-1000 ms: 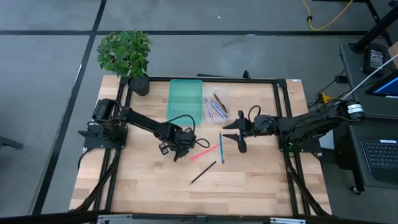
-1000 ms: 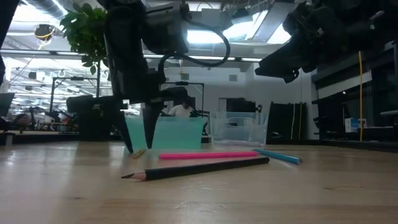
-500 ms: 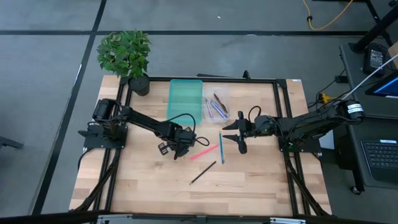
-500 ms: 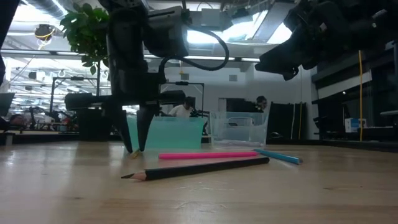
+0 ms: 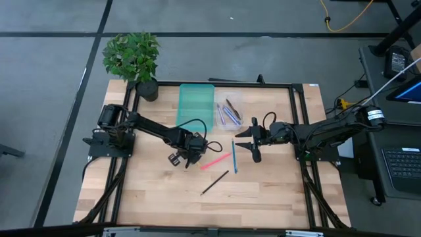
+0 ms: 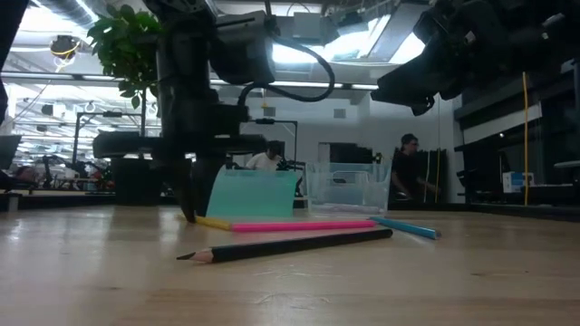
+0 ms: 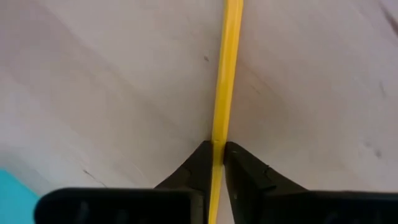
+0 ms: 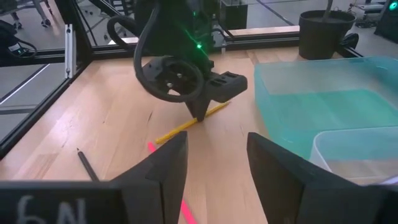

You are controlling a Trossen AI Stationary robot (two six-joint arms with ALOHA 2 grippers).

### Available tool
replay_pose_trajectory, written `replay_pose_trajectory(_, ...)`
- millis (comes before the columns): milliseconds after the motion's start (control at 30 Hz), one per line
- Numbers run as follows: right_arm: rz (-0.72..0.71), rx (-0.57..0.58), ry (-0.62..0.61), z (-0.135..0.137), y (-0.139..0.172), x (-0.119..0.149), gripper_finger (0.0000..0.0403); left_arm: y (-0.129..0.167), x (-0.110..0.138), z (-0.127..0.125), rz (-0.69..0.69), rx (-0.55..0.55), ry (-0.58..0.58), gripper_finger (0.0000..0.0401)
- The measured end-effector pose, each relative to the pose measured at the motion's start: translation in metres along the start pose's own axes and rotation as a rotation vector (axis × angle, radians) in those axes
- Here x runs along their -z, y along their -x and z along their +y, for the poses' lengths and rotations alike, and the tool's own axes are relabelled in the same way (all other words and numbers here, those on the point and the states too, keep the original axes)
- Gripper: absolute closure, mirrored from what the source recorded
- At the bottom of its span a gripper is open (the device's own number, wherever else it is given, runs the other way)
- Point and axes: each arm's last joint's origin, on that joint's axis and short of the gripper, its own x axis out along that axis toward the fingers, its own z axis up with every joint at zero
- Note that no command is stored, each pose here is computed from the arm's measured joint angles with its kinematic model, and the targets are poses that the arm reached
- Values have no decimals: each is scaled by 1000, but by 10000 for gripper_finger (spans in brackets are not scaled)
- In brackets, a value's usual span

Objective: Sort pens & pencils
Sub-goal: Put the yellow pencil into the blue bin

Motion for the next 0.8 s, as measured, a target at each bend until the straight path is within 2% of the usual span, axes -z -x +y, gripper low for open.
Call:
replay_pose_trajectory(300, -7, -3, -2, 0, 0, -1, 236, 0, -2, 1, -31, 0, 207, 387)
replay_pose_trajectory(500, -8, -44, -2, 1, 0, -1, 236, 5, -3, 3, -63, -10, 245, 388)
replay_pose_trajectory(800, -9, -46, 8, 1, 0, -1, 236, 26, -4, 2, -152, -10, 294, 389)
